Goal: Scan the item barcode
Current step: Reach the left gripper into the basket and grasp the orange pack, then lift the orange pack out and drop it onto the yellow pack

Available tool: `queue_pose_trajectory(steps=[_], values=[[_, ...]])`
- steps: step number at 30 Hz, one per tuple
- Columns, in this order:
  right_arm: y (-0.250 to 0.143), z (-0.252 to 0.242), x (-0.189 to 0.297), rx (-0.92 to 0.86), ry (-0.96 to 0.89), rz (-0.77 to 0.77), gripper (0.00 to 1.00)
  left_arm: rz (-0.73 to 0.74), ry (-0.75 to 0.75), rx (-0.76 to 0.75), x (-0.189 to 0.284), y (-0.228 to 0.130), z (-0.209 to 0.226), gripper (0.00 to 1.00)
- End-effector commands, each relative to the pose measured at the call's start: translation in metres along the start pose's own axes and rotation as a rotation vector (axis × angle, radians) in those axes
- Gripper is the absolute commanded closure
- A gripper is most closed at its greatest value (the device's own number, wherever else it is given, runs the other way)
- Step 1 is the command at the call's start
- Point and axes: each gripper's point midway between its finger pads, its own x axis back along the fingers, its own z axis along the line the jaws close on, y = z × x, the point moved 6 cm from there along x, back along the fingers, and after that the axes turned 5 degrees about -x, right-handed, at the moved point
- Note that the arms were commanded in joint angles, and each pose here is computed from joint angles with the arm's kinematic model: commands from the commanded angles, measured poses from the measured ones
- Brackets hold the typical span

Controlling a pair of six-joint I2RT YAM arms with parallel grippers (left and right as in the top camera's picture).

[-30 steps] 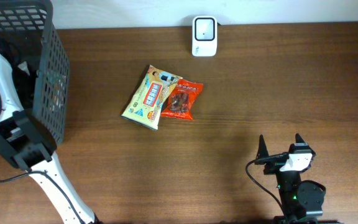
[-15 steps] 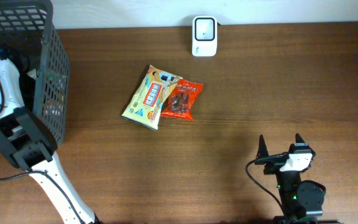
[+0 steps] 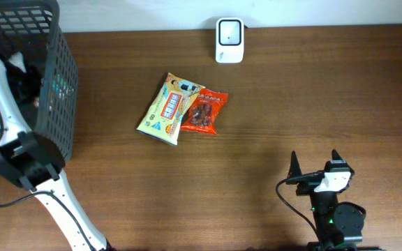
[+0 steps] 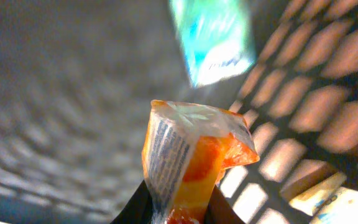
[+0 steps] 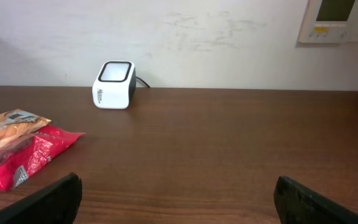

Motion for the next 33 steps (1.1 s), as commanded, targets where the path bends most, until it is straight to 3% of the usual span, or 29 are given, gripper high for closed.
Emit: queue_pose_trajectory(steps=[1,5,10,12,17,23,27,33], values=[[-0.003,-0.002,0.000,-0.004,-0.015,0.006,0.02,-0.222,-0.017,-0.006,0.069,0.007,-0.007,0.88],[-0.003,-0.002,0.000,-0.004,-0.015,0.006,0.02,-0.380,-0.054,-0.035,0.135,-0.007,-0.021,0.89],[-0.003,-0.002,0.000,-0.004,-0.015,0.006,0.02,-0.529,-0.234,-0.111,0.206,-0.039,-0.052,0.91],[-0.003,-0.002,0.000,-0.004,-0.015,0.006,0.02,-0.582,-0.270,-0.144,0.230,-0.054,-0.063,0.87],[-0.003,-0.002,0.000,-0.004,-0.015,0.006,0.02,-0.608,-0.348,-0.254,0.250,-0.075,-0.106,0.81],[-0.003,-0.002,0.000,-0.004,-0.015,0.006,0.02,-0.423,-0.410,-0.426,0.209,-0.091,-0.183,0.78],[-0.003,-0.002,0.000,-0.004,-0.015,0.006,0.02,-0.217,-0.212,-0.520,0.140,-0.106,-0.224,0.74],[-0.003,-0.002,0.000,-0.004,-0.015,0.006,0.02,-0.011,-0.178,-0.659,0.030,-0.137,-0.279,0.58]])
